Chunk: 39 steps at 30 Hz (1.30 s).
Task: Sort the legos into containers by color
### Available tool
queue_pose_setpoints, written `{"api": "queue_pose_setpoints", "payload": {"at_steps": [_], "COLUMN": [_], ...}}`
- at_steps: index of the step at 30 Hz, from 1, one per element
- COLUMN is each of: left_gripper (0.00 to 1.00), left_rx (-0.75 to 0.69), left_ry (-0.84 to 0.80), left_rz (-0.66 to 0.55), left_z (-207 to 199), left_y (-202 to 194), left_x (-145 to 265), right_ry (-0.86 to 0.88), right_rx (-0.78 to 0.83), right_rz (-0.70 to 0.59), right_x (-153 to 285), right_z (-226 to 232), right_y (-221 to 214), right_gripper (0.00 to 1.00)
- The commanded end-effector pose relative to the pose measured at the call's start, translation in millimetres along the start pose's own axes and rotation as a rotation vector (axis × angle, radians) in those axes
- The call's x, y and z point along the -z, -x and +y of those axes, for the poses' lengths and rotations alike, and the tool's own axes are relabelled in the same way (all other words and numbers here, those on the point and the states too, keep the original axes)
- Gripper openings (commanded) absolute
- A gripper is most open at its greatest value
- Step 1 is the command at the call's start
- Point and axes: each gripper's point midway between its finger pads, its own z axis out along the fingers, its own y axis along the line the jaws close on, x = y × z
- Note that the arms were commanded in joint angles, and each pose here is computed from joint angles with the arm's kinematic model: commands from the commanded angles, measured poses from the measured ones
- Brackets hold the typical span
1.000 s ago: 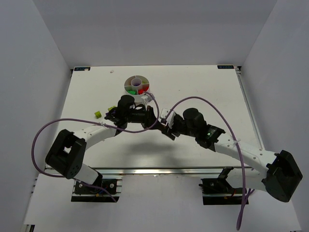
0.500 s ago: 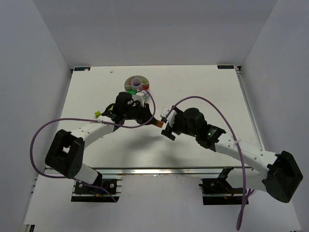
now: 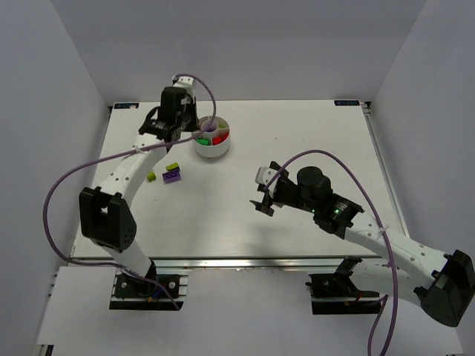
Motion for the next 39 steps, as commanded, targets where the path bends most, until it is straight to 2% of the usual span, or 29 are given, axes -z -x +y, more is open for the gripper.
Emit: {"api": "queue_pose_setpoints", "payload": {"at_steps": [1,6,12,26,39], "left_gripper": [0.0,0.0,0.0,0.0,0.0], "left_rx": [-0.097,-0.113,-0.134,-0.114,-0.117], "left_ry": [0.247,0.301,0.323,0.205,0.185], "left_rz": [0.13,0.222,0.229,0.204,0.212], "left_z": [50.0,53.2,55.2,33.2,30.4], "left_y": [-7.2,0.6,13.1,18.3,15.6], "left_x": [-4.9,-42.3,-64.3,-76.6,-76.2], "right_ry": [0.005,0.0,0.026,0.033,0.03], "right_rx": [0.013,0.018,0.01,0.009,0.011], "right_rz": [-0.05,-0.058,-0.046,-0.019,-0.014], "right_x": [3.0,4.4,-0.8,-6.1,-7.0], "right_z": [-2.7,-2.9,2.9,3.9,3.4], "right_y": [16.6,17.5,10.6,2.5,1.1], "right_gripper": [0.89,0.89,0.89,0.9,0.89]}}
